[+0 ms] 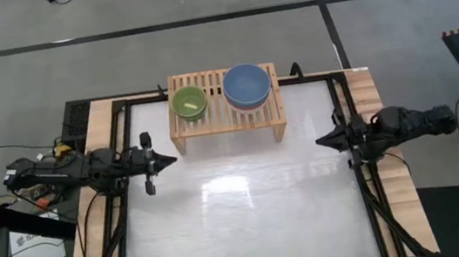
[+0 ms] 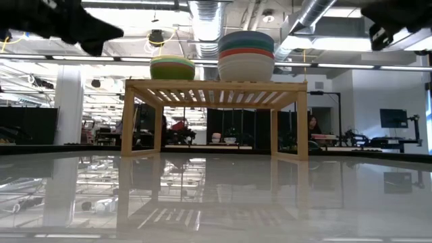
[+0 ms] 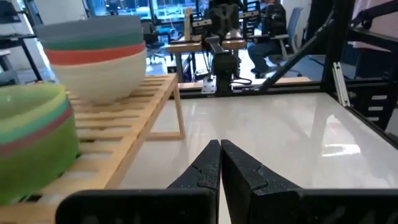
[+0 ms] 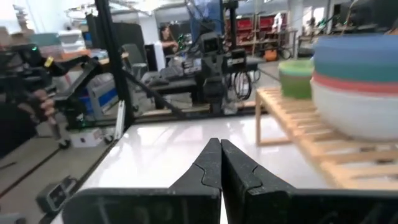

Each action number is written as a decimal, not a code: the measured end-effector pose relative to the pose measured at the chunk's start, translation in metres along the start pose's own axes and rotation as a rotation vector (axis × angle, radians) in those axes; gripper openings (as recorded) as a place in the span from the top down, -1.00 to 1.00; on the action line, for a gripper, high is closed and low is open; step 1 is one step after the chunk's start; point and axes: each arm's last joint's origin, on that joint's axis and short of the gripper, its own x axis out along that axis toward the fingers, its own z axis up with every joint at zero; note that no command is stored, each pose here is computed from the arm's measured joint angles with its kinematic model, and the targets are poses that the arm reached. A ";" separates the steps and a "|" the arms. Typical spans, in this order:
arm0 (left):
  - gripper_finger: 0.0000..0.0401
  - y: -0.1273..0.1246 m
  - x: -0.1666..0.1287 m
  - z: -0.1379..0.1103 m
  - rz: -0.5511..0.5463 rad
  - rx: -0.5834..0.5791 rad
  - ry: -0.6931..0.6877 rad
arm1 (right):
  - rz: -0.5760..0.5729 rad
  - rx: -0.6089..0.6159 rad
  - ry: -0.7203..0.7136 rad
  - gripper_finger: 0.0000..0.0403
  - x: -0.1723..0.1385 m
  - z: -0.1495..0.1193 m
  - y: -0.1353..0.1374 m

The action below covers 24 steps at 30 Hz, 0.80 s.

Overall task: Place and stack bowls onto a shelf
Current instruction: Return to Home Position

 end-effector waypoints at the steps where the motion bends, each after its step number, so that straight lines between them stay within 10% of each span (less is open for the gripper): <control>1: 1.00 0.000 -0.002 -0.005 0.000 -0.002 -0.002 | 0.005 0.010 0.007 0.91 0.000 -0.004 0.000; 11: 1.00 0.004 -0.025 -0.023 0.032 -0.044 -0.169 | 0.012 -0.022 0.065 0.90 -0.011 -0.020 -0.004; 24: 1.00 0.002 -0.033 -0.044 -0.025 0.004 -0.046 | 0.046 0.022 -0.059 0.90 0.004 -0.038 -0.002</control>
